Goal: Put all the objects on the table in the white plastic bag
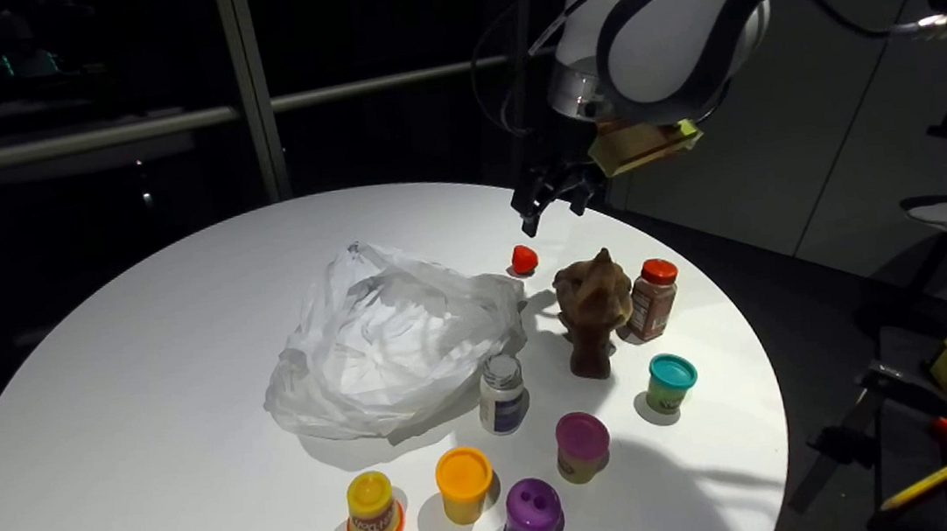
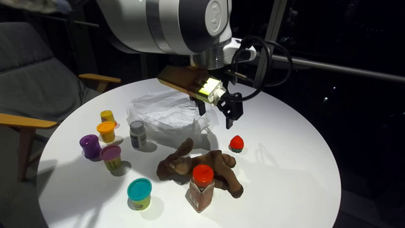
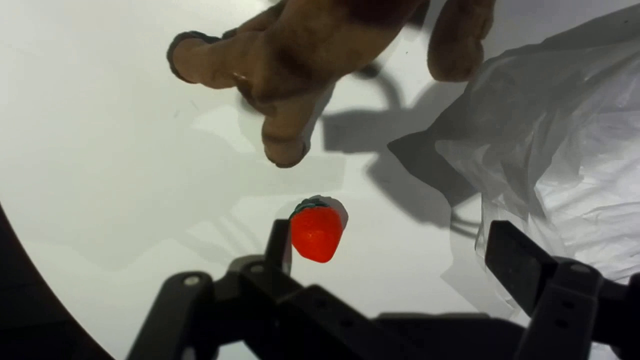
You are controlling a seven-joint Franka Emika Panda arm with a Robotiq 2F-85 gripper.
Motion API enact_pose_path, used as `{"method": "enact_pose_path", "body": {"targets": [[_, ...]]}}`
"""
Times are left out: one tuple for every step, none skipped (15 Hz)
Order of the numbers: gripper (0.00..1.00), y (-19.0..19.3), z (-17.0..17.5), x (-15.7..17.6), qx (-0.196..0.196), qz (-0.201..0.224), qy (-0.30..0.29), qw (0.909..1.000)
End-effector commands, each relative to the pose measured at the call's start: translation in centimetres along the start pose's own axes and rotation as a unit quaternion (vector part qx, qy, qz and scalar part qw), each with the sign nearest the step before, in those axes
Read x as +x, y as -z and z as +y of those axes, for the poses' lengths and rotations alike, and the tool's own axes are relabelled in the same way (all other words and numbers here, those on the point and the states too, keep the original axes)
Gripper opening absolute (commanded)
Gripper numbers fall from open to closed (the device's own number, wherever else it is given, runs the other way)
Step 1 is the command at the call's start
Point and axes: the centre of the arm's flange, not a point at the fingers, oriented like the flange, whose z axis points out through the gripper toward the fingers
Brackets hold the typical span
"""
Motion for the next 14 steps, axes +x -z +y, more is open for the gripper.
{"method": "enact_pose_path", "body": {"targets": [[1.00,-3.0,-0.9,4.2,0.019,0.002,-0.034,0.9993],[1.00,-3.9,-1.0,4.5,0.012,0.001,-0.038,0.9992],[1.00,-4.5,-1.0,4.8,0.009,-0.001,-0.040,0.9992],[1.00,-5.6,-0.9,5.2,0.002,-0.004,-0.040,0.9992],[1.00,-6.4,-0.6,5.4,-0.001,-0.009,-0.039,0.9992],[1.00,-7.1,-0.5,5.8,-0.005,-0.012,-0.041,0.9991],[1.00,-7.9,-0.1,5.9,-0.008,-0.017,-0.041,0.9990],[1.00,-8.5,0.0,6.3,-0.009,-0.020,-0.043,0.9988],[1.00,-9.0,0.1,6.6,-0.011,-0.023,-0.045,0.9986],[1.00,-9.5,0.3,6.8,-0.014,-0.026,-0.047,0.9985],[1.00,-9.9,0.4,7.2,-0.019,-0.026,-0.048,0.9983],[1.00,-10.2,0.6,7.4,-0.021,-0.030,-0.049,0.9981],[1.00,-10.6,0.7,7.6,-0.026,-0.030,-0.049,0.9980],[1.00,-10.9,0.9,7.8,-0.029,-0.034,-0.051,0.9977]]}}
